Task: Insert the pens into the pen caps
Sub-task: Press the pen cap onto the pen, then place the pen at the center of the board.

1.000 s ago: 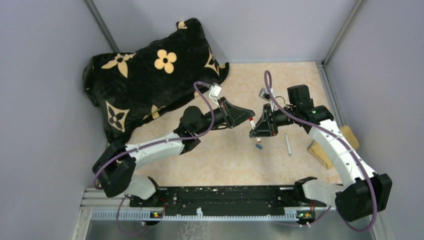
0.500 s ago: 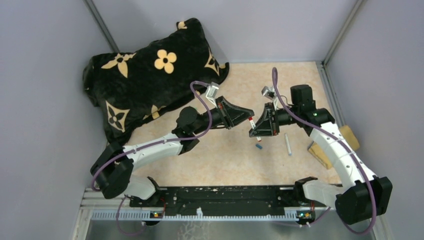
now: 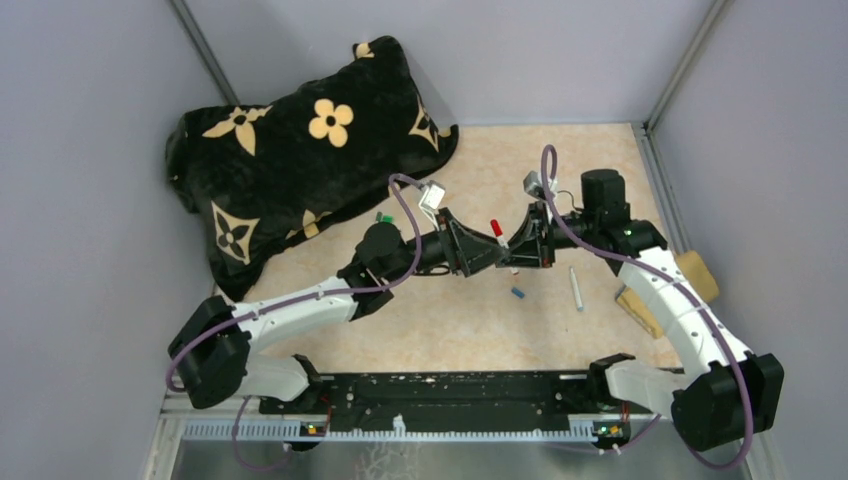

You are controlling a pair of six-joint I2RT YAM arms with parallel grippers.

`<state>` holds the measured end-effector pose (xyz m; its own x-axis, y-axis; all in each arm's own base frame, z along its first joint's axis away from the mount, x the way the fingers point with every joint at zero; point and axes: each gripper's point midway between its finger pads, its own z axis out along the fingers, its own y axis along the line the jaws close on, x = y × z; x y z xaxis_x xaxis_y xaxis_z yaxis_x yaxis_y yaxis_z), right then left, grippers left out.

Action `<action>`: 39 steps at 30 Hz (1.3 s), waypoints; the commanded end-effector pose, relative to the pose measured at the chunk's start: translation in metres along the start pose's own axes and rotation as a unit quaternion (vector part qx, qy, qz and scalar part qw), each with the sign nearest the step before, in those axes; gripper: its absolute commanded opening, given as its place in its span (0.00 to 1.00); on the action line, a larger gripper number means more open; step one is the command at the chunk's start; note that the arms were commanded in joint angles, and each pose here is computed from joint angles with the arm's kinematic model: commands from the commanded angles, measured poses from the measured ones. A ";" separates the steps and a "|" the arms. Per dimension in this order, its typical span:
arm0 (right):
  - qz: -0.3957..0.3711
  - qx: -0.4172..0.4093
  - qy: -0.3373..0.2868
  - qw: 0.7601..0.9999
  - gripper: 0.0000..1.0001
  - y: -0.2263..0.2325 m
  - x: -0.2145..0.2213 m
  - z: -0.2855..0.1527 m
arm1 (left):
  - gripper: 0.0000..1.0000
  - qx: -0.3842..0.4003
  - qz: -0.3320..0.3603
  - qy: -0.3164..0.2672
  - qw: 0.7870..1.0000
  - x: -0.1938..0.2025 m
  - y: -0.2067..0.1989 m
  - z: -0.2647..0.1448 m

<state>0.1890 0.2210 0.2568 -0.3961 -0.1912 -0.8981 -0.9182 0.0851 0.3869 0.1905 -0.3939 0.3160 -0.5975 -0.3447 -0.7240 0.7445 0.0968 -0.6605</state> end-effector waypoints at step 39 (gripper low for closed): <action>-0.054 -0.070 -0.054 0.995 0.00 0.008 -0.001 0.005 | 0.29 0.057 0.055 -0.103 0.992 0.000 -0.001 -0.001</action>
<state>0.1846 0.2278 0.2518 -0.3469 -0.1029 -0.9322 -0.9349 -0.0410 0.3524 0.1903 -0.3906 0.2917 -0.4885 -0.4766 -0.7309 0.8030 0.0821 -0.5902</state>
